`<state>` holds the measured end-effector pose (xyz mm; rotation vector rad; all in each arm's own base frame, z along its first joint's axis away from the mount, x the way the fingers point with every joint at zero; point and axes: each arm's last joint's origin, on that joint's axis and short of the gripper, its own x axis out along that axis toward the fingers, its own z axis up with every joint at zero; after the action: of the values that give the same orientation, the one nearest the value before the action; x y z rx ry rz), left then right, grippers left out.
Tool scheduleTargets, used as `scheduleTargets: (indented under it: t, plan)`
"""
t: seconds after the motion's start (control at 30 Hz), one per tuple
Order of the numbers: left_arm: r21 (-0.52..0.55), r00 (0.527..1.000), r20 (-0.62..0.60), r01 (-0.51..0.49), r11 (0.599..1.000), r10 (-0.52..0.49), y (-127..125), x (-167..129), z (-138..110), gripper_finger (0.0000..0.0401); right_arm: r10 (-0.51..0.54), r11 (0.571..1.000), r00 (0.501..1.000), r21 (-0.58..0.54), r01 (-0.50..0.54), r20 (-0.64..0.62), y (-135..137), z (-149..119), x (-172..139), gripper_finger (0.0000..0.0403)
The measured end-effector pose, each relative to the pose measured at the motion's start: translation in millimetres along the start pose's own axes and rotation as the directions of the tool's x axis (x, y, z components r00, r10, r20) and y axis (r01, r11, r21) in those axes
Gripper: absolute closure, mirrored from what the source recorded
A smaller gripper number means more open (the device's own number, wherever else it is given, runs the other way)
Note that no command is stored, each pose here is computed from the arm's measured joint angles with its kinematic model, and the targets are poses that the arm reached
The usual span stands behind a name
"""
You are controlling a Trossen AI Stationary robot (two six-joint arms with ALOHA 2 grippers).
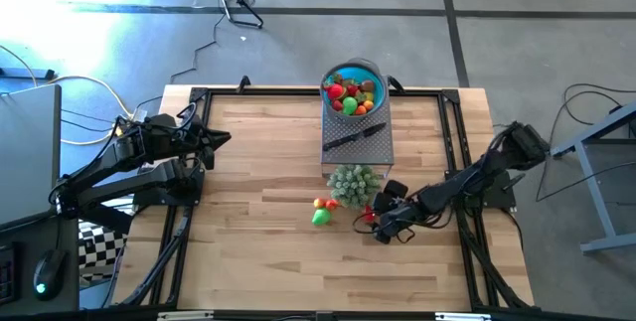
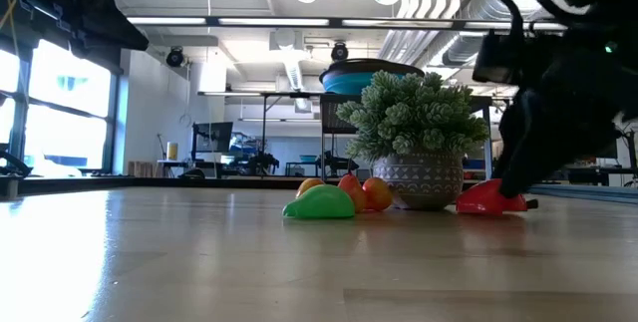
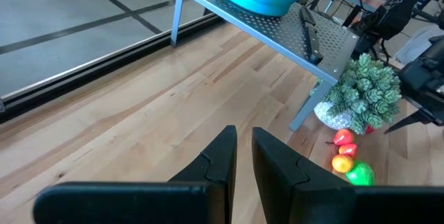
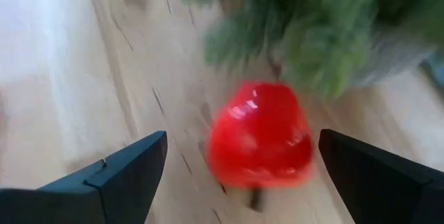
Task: Pick & Place Fruit
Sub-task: Put the red apple into the blue strainer bowl
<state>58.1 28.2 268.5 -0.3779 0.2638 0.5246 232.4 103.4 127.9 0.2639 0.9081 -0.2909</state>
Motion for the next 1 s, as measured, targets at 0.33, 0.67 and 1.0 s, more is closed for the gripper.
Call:
scheduleTargets:
  t: [0.33, 0.67, 1.0]
  plan:
    - [0.0, 0.999, -0.042, -0.014, 1.0, 0.014, 1.4, -0.1, -4.1, 0.0357, -0.023, 1.0, 1.0, 0.02, 0.023, -0.013, 2.2, -6.2, 14.6, 0.0034]
    - [0.0, 0.999, -0.047, -0.015, 1.0, 0.015, 1.5, -0.1, -4.5, 0.0357, -0.024, 0.999, 1.0, 0.044, 0.025, -0.017, 1.9, -6.5, 14.7, 0.0073]
    - [0.0, 0.999, -0.047, -0.015, 1.0, 0.015, 1.5, -0.1, -4.5, 0.0357, -0.005, 0.999, 1.0, 0.049, 0.007, -0.029, 2.8, -6.8, 14.7, 0.0138]
